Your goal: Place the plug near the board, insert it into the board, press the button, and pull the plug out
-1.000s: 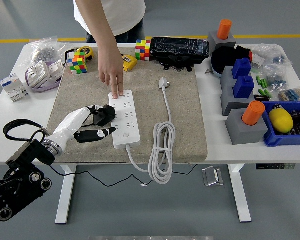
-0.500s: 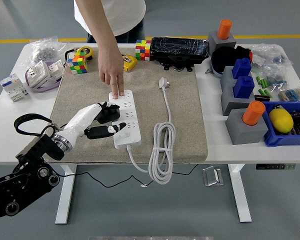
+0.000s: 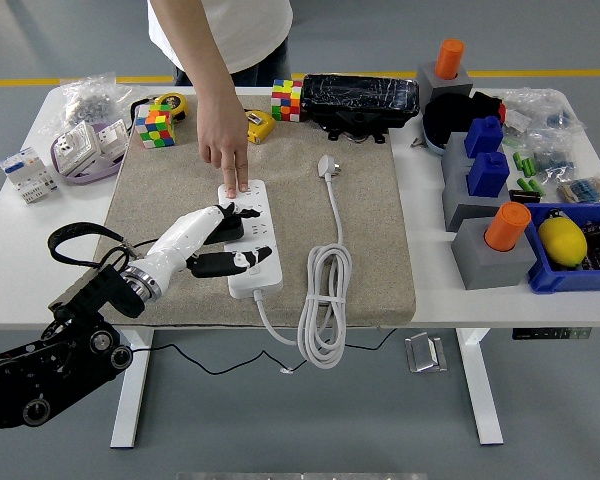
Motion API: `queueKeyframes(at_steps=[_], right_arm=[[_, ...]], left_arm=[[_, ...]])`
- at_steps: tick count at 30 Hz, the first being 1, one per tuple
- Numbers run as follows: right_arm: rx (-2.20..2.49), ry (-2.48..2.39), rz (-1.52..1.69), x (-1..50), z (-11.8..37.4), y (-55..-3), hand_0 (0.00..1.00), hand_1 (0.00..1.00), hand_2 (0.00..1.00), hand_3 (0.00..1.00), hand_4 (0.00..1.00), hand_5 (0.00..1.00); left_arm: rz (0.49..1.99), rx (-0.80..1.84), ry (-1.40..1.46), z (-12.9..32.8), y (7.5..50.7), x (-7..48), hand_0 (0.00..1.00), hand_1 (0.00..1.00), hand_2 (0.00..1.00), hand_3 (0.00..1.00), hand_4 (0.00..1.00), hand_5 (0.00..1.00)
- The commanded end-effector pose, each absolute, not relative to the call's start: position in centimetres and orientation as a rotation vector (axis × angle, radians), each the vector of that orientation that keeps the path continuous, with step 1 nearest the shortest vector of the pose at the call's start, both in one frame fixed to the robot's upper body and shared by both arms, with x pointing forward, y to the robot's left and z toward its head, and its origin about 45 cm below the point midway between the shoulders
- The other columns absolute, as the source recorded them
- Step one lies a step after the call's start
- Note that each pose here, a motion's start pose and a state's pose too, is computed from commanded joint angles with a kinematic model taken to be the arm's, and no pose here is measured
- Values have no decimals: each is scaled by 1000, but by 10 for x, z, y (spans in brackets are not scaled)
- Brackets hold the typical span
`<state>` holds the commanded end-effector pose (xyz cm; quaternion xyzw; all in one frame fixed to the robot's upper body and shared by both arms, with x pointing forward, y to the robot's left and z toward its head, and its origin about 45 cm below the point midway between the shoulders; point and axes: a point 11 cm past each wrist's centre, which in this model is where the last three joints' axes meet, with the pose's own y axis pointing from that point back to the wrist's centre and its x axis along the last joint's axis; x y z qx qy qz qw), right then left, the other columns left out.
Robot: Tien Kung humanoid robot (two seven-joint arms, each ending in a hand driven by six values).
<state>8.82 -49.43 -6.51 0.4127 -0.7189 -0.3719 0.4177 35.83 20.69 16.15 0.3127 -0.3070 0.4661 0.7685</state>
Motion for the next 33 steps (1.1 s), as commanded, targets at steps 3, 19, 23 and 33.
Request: queueKeyframes(at_steps=[3,19,23,33], right_arm=[[1036,-1804,-932,88,-65,-494,620,681,665,565,978,584],[1035,-1804,-932,88,-65,-495,621,681,665,566,977,584],[1034,-1803,-930,87,-65,-495,619,681,664,566,978,584],[1035,-1806,-923,87,-64,-496,620,680,660,566,978,584]], left_arm=[[1021,661,-668,166,206,360,774,783,792,762,826,629],[858,799,-614,190,196,343,139,123,187,727,858,298],[787,895,-557,179,198,337,64,71,143,878,677,2],[746,956,-532,171,201,333,63,72,147,888,660,2]])
